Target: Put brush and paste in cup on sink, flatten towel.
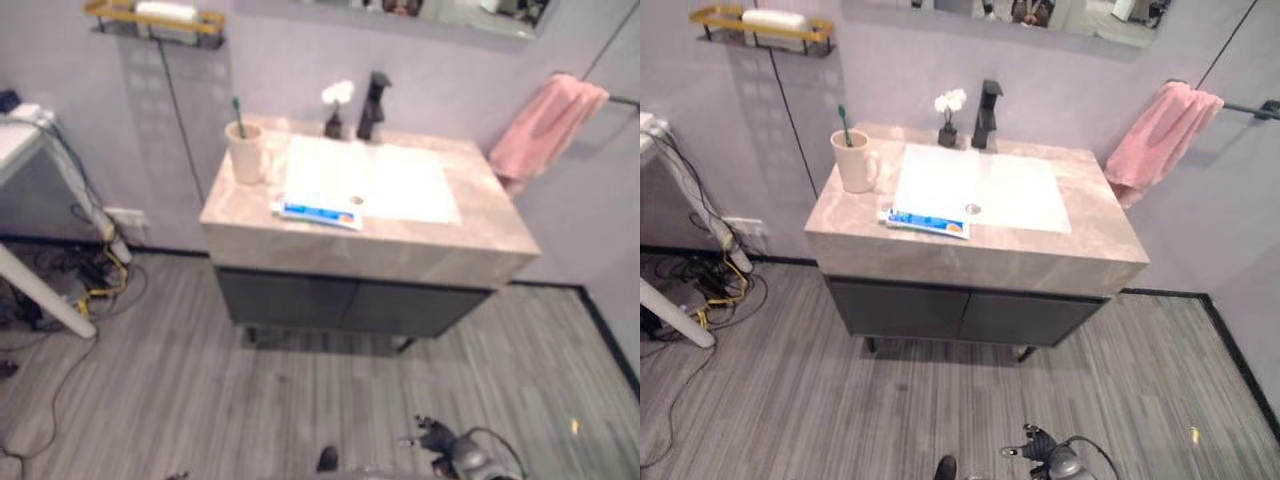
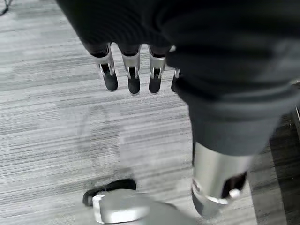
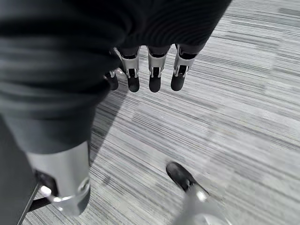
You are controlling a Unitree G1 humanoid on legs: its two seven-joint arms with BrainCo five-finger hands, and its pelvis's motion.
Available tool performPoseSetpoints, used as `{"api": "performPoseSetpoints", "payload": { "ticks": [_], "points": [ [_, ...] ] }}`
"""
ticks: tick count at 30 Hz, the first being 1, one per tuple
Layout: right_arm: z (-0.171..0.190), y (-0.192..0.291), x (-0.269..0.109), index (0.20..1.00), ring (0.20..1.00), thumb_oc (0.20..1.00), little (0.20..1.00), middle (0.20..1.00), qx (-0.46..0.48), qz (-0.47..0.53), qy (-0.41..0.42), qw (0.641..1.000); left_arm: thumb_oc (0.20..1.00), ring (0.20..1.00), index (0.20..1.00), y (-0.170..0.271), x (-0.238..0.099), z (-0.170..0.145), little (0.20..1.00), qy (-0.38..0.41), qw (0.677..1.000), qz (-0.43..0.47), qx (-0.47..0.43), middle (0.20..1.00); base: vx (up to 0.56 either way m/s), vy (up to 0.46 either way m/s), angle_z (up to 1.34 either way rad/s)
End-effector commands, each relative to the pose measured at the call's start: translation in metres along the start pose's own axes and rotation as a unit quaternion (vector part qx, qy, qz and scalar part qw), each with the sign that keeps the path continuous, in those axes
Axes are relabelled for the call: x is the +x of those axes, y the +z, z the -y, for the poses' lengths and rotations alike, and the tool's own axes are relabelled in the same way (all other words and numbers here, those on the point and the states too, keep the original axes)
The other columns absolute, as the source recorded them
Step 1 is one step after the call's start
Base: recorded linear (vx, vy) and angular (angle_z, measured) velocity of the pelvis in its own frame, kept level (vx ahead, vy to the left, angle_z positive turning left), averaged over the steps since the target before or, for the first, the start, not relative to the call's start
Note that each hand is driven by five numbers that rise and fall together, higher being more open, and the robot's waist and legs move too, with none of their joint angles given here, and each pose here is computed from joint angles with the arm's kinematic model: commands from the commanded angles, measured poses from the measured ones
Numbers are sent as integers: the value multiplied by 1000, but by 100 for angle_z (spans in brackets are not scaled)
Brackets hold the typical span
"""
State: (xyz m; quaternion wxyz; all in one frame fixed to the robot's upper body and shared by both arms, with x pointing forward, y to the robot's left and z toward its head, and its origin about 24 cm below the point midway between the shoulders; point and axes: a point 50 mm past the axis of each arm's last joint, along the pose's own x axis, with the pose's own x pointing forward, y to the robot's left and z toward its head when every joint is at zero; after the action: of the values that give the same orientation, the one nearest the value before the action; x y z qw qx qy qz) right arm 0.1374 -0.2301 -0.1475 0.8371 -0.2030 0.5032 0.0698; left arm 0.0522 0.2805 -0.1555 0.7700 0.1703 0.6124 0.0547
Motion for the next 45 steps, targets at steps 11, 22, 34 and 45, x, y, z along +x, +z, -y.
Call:
{"api": "performPoseSetpoints", "payload": {
  "ticks": [11, 22, 34, 45],
  "points": [
    [27, 25, 4, 1000, 1000, 1000, 1000, 1000, -56, 20, -39, 997, 1000, 1000, 1000, 22, 2, -14, 1000, 31, 999, 32, 7, 1000, 164, 286, -1],
    [5, 60, 5, 1000, 1000, 1000, 1000, 1000, -32, 104, -13, 994, 1000, 1000, 1000, 24, -2, -23, 1000, 30, 994, 84, 62, 1000, 97, 301, -26],
    [30, 107, -4, 1000, 1000, 1000, 1000, 1000, -82, 198, -34, 976, 1000, 1000, 1000, 60, -15, -47, 1000, 55, 974, 193, 109, 1000, 189, -184, -13],
    [77, 89, -18, 1000, 1000, 1000, 1000, 1000, -99, 191, -92, 972, 1000, 1000, 1000, 120, -38, -62, 1000, 80, 935, 313, 147, 1000, 230, -325, 60]
  ]
}}
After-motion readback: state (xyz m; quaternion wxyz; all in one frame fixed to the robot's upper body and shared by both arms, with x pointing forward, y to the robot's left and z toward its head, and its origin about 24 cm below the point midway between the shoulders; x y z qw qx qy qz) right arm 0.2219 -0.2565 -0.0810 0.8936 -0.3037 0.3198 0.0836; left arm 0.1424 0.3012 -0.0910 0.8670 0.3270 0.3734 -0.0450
